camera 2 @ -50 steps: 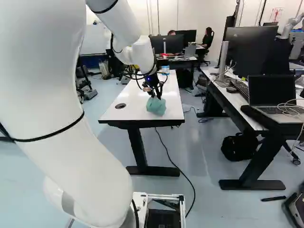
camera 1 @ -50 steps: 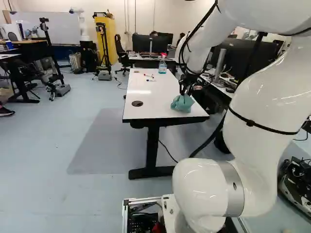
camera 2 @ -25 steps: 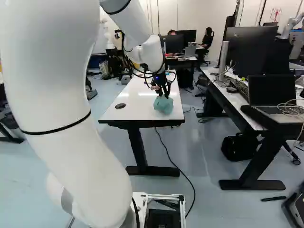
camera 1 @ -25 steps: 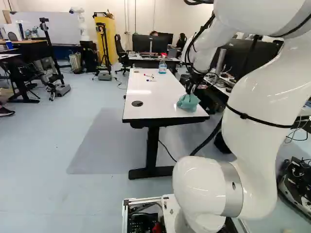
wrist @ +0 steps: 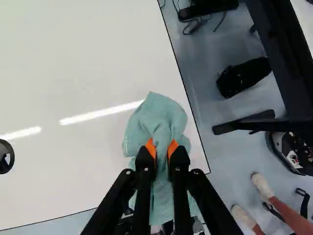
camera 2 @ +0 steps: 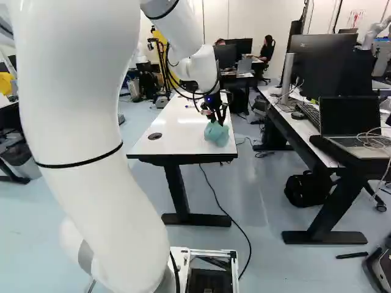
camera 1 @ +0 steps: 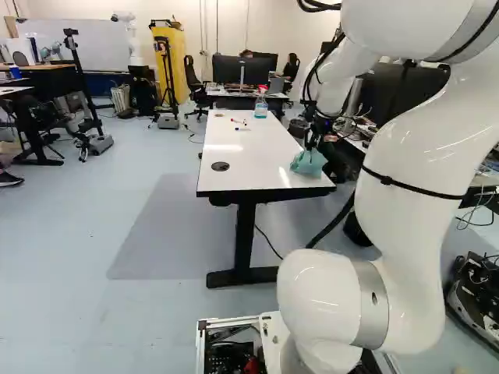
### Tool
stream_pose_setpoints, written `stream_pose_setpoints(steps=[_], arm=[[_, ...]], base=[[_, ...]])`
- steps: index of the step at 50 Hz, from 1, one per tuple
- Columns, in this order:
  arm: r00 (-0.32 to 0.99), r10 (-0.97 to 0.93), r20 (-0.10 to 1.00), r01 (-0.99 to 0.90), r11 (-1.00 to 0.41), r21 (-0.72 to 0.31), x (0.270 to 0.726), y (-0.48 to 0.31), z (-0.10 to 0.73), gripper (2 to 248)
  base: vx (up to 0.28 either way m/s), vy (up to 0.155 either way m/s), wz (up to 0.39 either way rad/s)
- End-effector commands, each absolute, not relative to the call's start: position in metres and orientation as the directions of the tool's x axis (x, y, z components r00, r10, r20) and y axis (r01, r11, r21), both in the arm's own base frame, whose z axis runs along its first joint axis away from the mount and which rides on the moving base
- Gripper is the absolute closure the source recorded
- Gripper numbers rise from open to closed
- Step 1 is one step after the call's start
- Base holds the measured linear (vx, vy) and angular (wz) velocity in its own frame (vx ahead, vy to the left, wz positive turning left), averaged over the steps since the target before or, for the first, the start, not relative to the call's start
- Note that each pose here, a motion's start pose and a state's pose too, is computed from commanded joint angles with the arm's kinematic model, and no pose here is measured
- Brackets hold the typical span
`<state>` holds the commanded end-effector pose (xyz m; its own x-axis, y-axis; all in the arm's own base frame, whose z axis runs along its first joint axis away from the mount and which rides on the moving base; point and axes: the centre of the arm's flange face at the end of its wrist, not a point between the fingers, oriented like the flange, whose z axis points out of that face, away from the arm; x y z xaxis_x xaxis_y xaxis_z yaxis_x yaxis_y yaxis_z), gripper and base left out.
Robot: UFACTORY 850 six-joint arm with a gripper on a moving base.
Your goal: Clean the table with the green towel
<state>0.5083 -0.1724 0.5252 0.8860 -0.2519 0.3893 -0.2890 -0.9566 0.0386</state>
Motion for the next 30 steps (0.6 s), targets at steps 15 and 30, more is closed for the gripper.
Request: stream_pose_setpoints(steps=[15, 30], arm=[[0.886, -0.252, 0.389, -0.289, -0.957, 0.039, 0.5083, -0.1724, 0.5252, 140], [0.886, -0.252, 0.389, -0.289, -0.957, 0.039, 0.5083, -0.1724, 0.5252, 30]], base=[[0.000, 0.000, 0.000], [0.000, 0.000, 0.000]])
